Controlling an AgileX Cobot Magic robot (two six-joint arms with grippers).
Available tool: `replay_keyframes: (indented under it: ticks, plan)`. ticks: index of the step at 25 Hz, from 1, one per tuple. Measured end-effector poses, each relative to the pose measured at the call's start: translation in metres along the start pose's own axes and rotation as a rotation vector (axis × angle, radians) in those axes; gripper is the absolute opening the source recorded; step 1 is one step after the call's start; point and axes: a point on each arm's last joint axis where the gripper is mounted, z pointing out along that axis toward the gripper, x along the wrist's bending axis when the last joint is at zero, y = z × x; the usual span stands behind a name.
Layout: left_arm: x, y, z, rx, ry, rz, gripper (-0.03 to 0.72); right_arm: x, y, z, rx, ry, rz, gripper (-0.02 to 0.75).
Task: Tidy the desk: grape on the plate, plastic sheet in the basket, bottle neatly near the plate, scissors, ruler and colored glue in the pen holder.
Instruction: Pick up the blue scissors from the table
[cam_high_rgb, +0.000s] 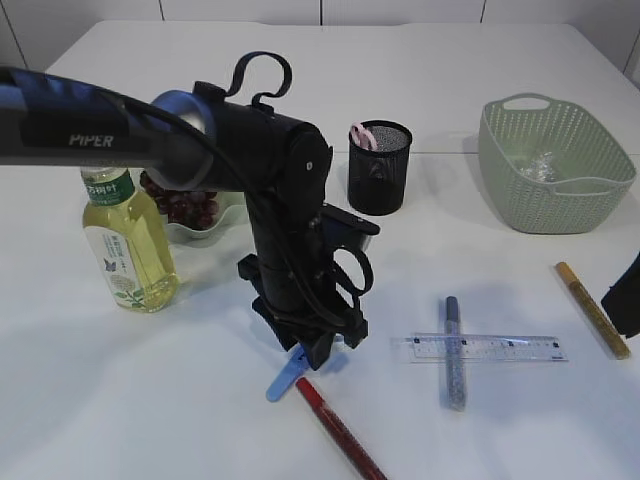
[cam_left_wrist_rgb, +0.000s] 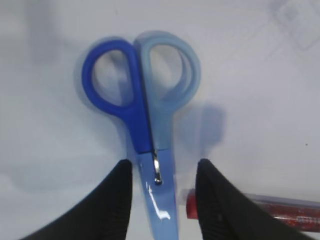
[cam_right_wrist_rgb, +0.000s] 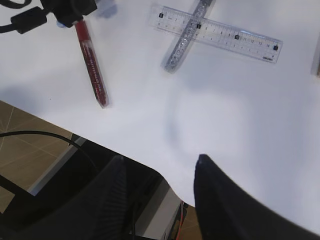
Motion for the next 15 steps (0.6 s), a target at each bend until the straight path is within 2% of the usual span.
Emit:
replay_keyframes:
  ticks: [15]
  plan:
    - [0.0006, 0.0021, 0.0116, -0.003, -0.004, -0.006, 0.312, 0.0, 0.0, 0.0, 0.0, 0.0, 0.0, 0.364]
